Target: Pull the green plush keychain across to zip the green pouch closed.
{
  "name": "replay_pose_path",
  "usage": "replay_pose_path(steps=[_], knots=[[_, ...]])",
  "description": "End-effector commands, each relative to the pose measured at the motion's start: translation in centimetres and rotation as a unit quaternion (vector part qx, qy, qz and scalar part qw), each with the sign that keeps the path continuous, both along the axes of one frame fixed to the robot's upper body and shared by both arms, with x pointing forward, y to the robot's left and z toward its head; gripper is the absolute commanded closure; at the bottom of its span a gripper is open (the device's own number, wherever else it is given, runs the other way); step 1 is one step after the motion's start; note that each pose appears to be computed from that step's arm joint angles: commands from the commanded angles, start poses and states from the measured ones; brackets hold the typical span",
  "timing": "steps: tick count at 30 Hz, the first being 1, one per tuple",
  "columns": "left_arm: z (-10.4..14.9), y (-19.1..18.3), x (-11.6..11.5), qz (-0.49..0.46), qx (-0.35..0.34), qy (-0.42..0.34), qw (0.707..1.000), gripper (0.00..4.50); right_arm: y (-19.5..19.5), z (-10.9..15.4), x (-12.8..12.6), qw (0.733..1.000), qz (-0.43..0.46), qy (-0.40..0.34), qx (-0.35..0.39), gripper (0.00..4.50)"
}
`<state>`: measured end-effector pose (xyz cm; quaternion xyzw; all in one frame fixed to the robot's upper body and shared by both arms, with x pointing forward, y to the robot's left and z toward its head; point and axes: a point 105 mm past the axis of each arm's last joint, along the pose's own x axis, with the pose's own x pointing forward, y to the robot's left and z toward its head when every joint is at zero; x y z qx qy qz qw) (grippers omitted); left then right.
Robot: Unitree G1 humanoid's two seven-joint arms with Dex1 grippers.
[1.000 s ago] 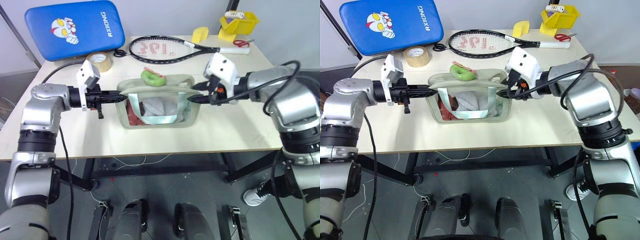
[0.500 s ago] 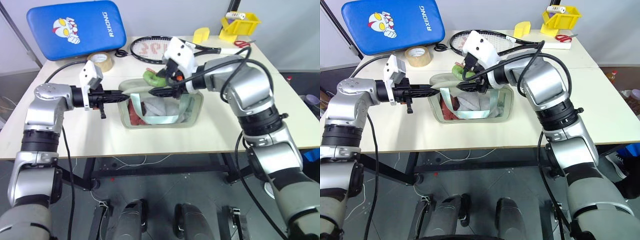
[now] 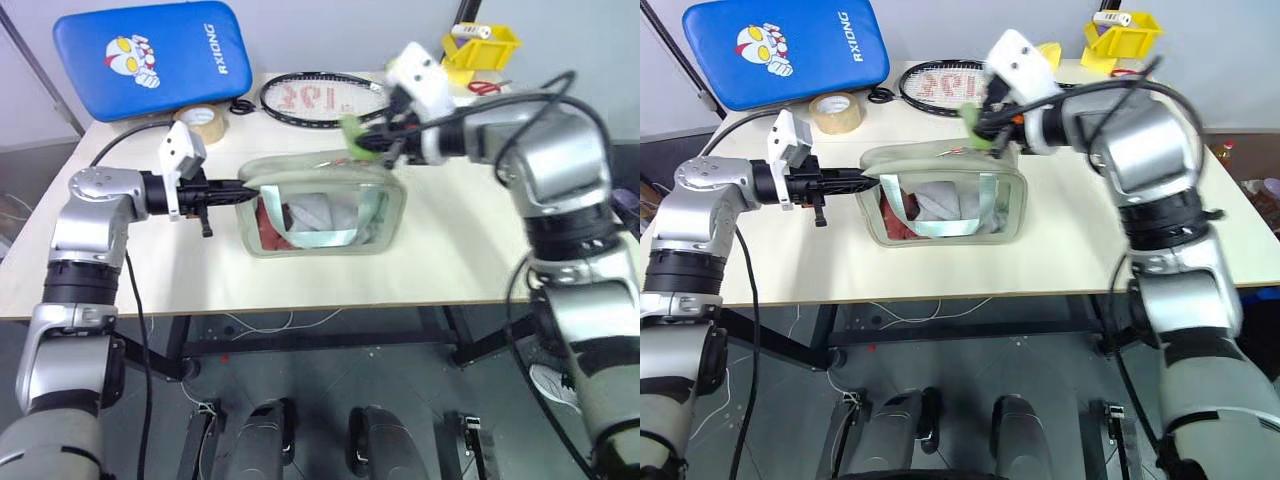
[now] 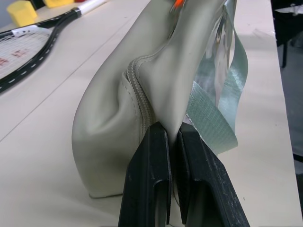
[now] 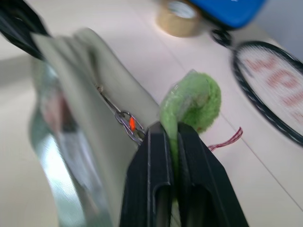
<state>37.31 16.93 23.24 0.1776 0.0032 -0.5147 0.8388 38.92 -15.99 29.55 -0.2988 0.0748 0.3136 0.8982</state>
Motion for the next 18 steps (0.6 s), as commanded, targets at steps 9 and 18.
replay_pose_path(steps=[9,18], knots=[[0.2,1.6,-0.4,0.041,-0.004,-0.007,0.999,4.50,-11.3,-2.9,-1.0,0.980,-0.189,-0.027,-0.058,4.48],[-0.2,1.2,-0.9,0.043,-0.011,0.000,0.999,4.50,-3.3,-13.3,-3.0,0.993,-0.086,0.079,-0.028,4.48]])
